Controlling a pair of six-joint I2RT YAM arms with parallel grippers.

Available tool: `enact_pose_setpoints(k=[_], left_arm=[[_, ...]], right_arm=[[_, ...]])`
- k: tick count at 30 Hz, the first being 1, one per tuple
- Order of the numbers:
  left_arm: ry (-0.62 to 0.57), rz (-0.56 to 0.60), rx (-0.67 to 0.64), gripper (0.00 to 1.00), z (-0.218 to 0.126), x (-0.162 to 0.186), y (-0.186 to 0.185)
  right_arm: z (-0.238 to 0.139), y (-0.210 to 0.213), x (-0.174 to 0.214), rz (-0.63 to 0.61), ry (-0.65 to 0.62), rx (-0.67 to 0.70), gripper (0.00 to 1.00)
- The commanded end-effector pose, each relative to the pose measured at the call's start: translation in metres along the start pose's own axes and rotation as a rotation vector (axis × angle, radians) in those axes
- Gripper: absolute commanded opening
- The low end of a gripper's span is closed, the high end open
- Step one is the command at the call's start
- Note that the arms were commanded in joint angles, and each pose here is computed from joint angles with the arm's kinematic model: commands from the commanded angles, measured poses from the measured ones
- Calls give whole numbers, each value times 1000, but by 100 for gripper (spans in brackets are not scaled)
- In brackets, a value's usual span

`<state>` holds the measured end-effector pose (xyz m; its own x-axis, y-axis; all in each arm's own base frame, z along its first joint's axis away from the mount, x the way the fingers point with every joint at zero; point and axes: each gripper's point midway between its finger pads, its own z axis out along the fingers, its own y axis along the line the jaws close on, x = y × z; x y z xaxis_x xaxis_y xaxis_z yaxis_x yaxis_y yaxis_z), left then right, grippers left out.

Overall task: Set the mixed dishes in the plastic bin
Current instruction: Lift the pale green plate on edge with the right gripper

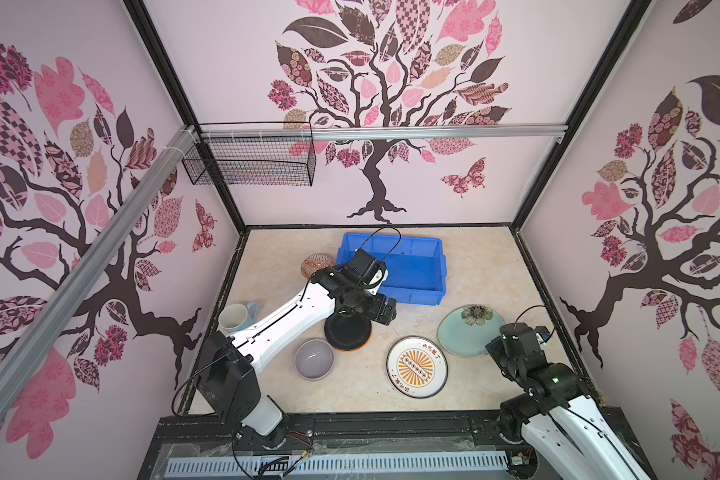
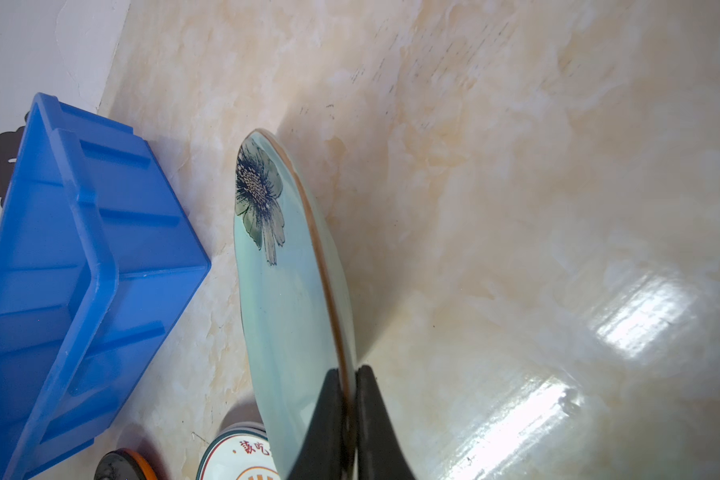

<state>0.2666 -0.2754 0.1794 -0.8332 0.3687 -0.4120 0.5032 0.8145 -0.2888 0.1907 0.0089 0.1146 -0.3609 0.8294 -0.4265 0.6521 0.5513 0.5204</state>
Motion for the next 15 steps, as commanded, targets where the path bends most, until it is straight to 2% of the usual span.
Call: enact_pose_setpoints(k=[1,6,15], left_arm=[[-63,26,21,99,-18,-19,-8],[-72,30,14,99,-20,-22,-7],[-100,6,-78,99,-27,-27,14]], right_arm=[[-24,37,-30,39,-96,-122,3],[-33,47,-38,49,-115,-149,3],[-53,70,-60,10,-169,-171,2]])
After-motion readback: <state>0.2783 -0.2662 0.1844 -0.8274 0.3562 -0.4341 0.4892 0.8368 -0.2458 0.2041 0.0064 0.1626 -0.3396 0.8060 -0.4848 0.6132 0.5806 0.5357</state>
